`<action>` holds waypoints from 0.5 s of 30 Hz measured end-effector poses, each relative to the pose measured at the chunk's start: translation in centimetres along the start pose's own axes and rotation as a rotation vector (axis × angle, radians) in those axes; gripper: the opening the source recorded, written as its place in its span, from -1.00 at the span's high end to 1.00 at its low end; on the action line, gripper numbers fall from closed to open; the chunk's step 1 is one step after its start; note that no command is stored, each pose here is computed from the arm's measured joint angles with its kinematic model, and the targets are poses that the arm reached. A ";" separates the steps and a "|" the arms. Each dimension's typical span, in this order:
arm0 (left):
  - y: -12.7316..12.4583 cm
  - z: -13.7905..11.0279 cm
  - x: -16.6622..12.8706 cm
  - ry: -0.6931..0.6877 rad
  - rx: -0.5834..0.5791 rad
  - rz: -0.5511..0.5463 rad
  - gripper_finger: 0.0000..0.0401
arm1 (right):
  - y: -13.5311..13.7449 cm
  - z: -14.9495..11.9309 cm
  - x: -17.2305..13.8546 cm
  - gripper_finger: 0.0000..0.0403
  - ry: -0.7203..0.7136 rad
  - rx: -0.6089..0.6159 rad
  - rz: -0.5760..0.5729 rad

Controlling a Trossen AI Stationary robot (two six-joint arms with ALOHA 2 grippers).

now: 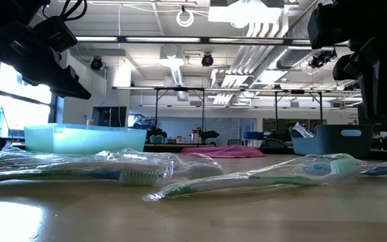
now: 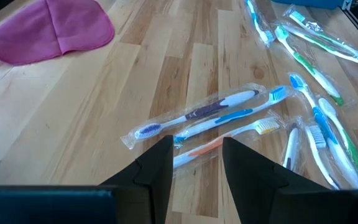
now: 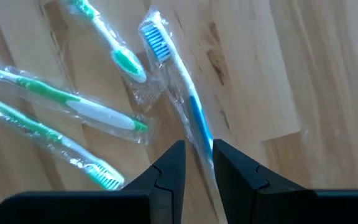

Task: Pick & Place Toothbrushes
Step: Put the blue toothbrush to the light blue bin

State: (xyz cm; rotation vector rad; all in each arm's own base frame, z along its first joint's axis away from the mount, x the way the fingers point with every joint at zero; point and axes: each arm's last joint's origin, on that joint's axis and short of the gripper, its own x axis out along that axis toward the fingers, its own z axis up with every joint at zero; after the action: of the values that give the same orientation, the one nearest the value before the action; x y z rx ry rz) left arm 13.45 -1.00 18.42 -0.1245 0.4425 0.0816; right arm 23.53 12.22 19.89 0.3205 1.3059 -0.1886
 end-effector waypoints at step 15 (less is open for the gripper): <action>0.0 -0.2 0.0 0.022 0.003 0.004 0.32 | 0.1 0.0 1.2 0.43 -0.016 -0.010 -0.081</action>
State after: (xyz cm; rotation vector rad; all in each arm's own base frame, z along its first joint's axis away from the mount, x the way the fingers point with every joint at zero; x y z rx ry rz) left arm 13.36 -0.99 18.24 -0.1219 0.4644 0.0837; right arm 23.88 12.34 18.77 0.2570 1.3043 -0.2523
